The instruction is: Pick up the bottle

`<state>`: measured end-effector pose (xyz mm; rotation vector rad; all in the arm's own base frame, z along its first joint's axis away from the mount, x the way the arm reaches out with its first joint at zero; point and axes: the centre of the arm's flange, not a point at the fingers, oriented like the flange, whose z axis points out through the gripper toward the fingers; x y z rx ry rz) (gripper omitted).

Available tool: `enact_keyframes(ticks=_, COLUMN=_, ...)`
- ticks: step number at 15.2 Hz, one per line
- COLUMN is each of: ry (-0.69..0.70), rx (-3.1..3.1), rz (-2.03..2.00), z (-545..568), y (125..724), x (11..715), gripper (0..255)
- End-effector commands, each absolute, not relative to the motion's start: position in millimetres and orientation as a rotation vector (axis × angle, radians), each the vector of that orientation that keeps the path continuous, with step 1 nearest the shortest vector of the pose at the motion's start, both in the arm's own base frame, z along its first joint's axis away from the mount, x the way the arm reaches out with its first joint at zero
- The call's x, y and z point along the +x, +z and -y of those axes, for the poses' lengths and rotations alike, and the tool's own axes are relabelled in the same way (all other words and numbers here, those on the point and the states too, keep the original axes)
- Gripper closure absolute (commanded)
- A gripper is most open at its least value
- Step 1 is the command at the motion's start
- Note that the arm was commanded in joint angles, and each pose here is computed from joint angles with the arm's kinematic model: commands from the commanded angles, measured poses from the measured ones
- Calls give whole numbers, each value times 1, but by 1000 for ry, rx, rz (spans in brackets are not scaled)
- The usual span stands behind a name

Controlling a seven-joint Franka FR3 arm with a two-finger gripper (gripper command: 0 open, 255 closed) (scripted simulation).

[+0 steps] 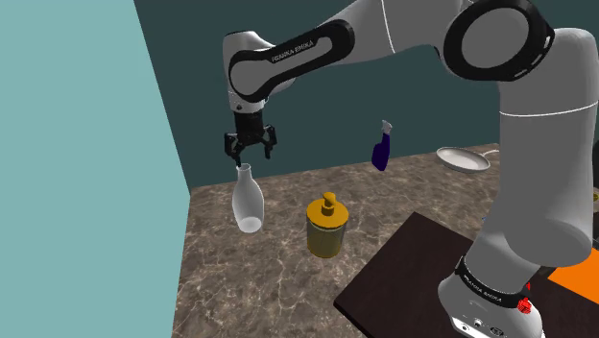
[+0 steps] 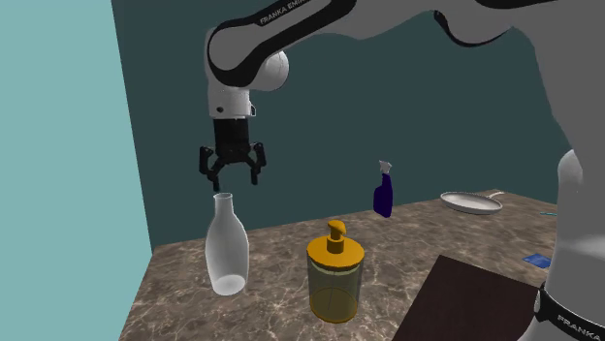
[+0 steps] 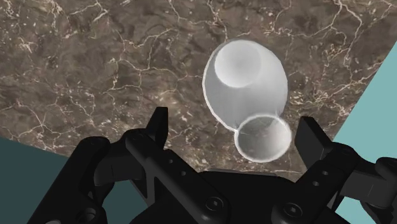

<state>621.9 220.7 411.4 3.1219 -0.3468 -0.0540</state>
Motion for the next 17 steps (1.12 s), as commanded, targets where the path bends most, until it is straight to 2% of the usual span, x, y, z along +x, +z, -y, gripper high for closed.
enact_keyframes(ticks=1, ry=-53, rx=3120, rz=354, z=-235, y=400, x=642, gripper=0)
enact_keyframes(ticks=12, ry=-52, rx=3119, rz=357, z=-243, y=355, x=652, gripper=0)
enact_keyframes(ticks=13, ry=-52, rx=3119, rz=357, z=-243, y=355, x=652, gripper=255)
enact_keyframes(ticks=17, ry=-52, rx=3119, rz=357, z=-243, y=355, x=652, gripper=255)
